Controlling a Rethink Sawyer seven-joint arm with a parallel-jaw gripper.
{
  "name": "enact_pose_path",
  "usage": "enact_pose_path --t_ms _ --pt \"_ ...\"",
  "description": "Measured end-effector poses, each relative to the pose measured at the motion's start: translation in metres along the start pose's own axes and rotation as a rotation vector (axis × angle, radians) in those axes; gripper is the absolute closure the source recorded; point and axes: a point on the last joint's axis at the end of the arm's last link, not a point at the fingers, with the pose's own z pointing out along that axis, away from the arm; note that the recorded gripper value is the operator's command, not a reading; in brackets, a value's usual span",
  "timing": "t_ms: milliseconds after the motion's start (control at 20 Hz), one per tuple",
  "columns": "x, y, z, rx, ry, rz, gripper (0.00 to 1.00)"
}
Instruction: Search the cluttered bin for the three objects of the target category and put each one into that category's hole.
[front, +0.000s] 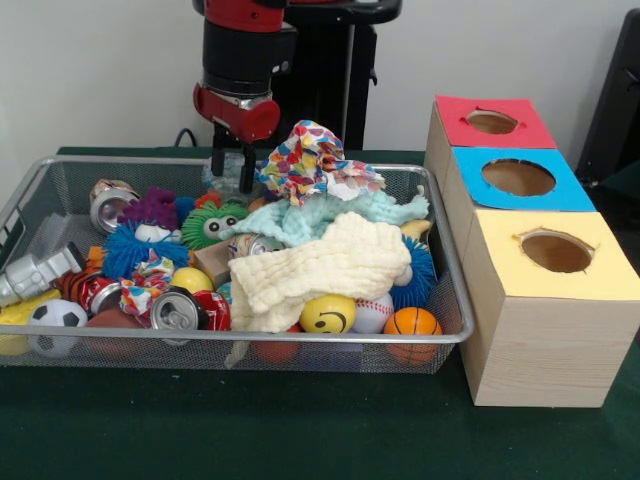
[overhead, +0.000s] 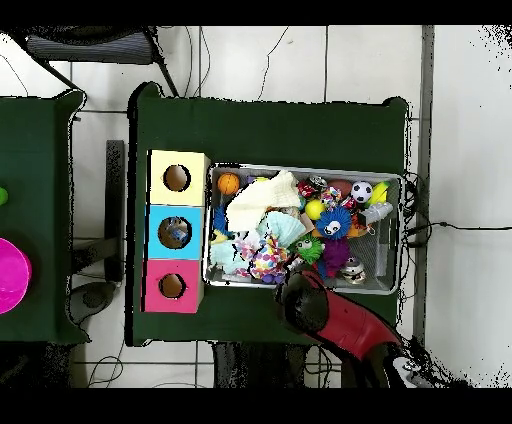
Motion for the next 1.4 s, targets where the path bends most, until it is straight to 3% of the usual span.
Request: enact_pose_path --t_ms 700,1400 --pt "-0.003 -0.01 0.001 0.001 0.0 -0.01 0.0" --pt "-0.04 -0.023 -0.022 -0.041 -0.058 0.037 0.0"
